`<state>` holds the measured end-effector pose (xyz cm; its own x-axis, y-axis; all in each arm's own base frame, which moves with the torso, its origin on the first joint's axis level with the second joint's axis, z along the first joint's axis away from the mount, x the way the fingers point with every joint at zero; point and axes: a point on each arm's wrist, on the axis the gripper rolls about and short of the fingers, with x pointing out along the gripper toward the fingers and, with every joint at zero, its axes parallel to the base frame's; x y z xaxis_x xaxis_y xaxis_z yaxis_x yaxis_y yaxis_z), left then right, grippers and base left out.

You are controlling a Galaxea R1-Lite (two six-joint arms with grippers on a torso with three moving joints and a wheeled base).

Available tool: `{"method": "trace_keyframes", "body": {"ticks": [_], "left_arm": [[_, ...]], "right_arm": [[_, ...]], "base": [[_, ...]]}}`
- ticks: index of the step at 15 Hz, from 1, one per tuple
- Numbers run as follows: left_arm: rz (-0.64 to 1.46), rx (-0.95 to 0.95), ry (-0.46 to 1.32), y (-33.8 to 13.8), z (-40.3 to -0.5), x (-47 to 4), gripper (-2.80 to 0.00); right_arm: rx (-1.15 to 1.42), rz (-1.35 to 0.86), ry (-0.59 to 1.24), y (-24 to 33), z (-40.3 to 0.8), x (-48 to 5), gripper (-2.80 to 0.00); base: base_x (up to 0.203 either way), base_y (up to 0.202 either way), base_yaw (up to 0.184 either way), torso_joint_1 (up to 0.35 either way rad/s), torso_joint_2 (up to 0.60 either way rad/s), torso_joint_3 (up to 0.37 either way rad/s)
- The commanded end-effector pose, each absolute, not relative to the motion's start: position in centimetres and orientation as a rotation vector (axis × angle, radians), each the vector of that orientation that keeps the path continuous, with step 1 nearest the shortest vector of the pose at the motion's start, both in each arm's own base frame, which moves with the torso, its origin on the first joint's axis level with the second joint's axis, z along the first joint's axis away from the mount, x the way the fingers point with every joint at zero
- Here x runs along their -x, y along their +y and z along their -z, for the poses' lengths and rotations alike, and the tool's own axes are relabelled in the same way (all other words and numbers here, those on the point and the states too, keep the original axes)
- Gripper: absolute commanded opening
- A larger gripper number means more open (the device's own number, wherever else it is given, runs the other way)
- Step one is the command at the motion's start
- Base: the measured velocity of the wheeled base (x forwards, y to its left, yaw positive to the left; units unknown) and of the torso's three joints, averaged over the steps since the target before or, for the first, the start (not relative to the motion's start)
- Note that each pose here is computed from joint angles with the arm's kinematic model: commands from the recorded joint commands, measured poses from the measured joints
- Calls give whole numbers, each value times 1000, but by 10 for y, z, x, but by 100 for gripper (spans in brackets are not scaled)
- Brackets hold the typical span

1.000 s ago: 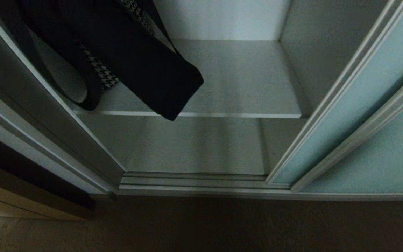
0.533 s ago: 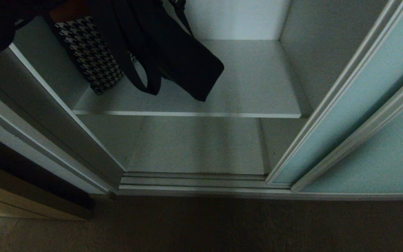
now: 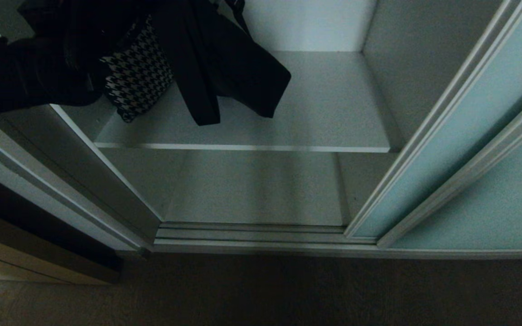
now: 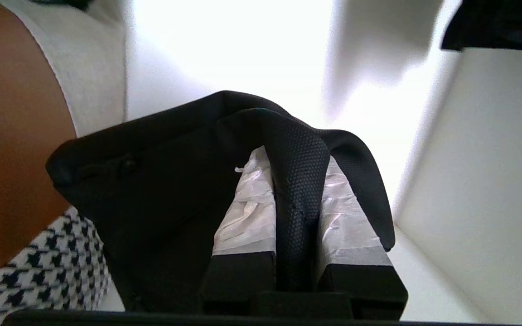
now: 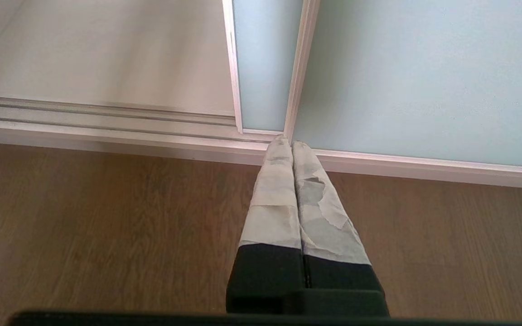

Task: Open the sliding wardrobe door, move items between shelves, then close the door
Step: Place the bag on the higher shelf

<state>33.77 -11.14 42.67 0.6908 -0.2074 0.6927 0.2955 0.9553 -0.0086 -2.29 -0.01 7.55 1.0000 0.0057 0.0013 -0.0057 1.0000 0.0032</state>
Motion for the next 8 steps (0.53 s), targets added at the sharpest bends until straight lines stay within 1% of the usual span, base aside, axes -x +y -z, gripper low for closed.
{"method": "trace_keyframes", "body": {"ticks": [1, 2, 5, 8], "left_arm": [[247, 114, -768, -119, -403, -364, -280], [237, 115, -773, -119, -402, -365, -280], [218, 103, -740, -131, -361, -402, -280], [197, 94, -737, -138, -342, -416, -280]], "right_arm": [[-3, -8, -3, 0, -75, 23, -280], [-3, -7, -3, 0, -75, 23, -280], [-3, -8, -3, 0, -75, 23, -280], [-3, -8, -3, 0, -75, 23, -280]], "base": [[0, 0, 0, 0, 0, 0], [0, 0, 0, 0, 0, 0], [0, 0, 0, 0, 0, 0], [0, 0, 0, 0, 0, 0]]}}
